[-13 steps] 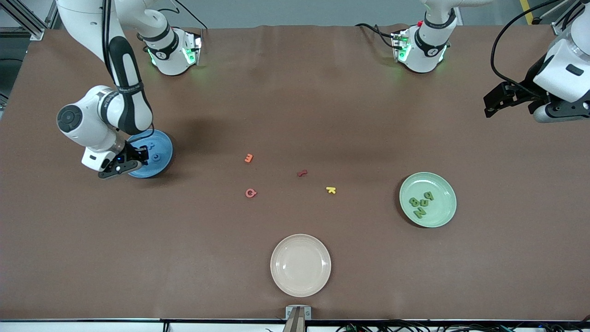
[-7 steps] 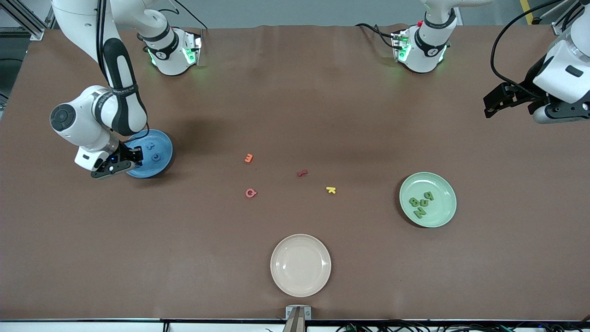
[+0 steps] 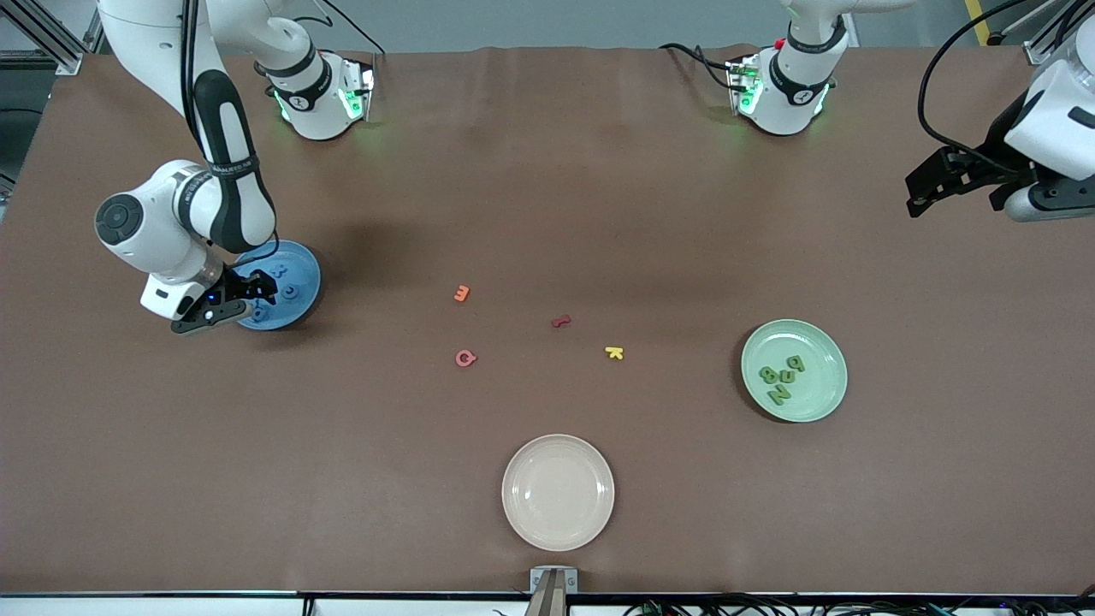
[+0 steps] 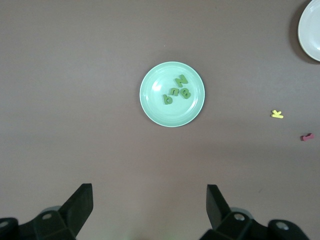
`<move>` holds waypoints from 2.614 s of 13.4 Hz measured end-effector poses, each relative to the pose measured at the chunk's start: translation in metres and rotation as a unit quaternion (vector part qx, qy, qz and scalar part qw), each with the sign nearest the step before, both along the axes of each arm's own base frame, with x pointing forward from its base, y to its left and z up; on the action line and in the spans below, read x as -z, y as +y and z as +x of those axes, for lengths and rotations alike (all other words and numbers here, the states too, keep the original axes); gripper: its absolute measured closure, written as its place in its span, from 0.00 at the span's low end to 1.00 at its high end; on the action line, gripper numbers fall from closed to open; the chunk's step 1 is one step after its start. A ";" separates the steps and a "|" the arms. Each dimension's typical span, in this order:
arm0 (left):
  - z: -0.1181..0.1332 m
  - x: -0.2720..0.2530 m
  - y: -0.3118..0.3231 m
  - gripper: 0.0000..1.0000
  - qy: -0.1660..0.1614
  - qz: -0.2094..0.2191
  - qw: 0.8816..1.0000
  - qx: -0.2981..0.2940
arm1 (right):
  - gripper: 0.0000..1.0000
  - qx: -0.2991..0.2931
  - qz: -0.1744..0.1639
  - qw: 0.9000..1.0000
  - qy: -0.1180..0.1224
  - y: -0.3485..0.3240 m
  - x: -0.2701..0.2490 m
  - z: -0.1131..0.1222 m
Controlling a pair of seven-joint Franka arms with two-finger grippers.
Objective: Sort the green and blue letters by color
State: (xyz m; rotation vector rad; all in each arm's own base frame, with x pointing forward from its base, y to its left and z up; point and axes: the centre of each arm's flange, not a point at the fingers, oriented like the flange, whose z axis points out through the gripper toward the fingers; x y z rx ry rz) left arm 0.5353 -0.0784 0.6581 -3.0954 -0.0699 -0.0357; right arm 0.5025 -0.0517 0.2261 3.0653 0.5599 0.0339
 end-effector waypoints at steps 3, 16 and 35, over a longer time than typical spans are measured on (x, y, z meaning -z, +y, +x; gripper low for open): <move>0.002 0.004 0.000 0.00 0.004 0.000 1.000 0.000 | 0.03 -0.007 -0.001 1.000 -0.024 0.004 -0.017 0.019; 0.006 0.009 0.000 0.00 0.008 0.000 1.000 0.000 | 0.03 0.112 -0.060 0.991 0.042 0.075 -0.093 0.097; 0.004 0.009 0.016 0.00 0.020 0.002 0.999 0.027 | 0.03 0.158 0.005 0.987 -0.002 0.088 -0.354 0.100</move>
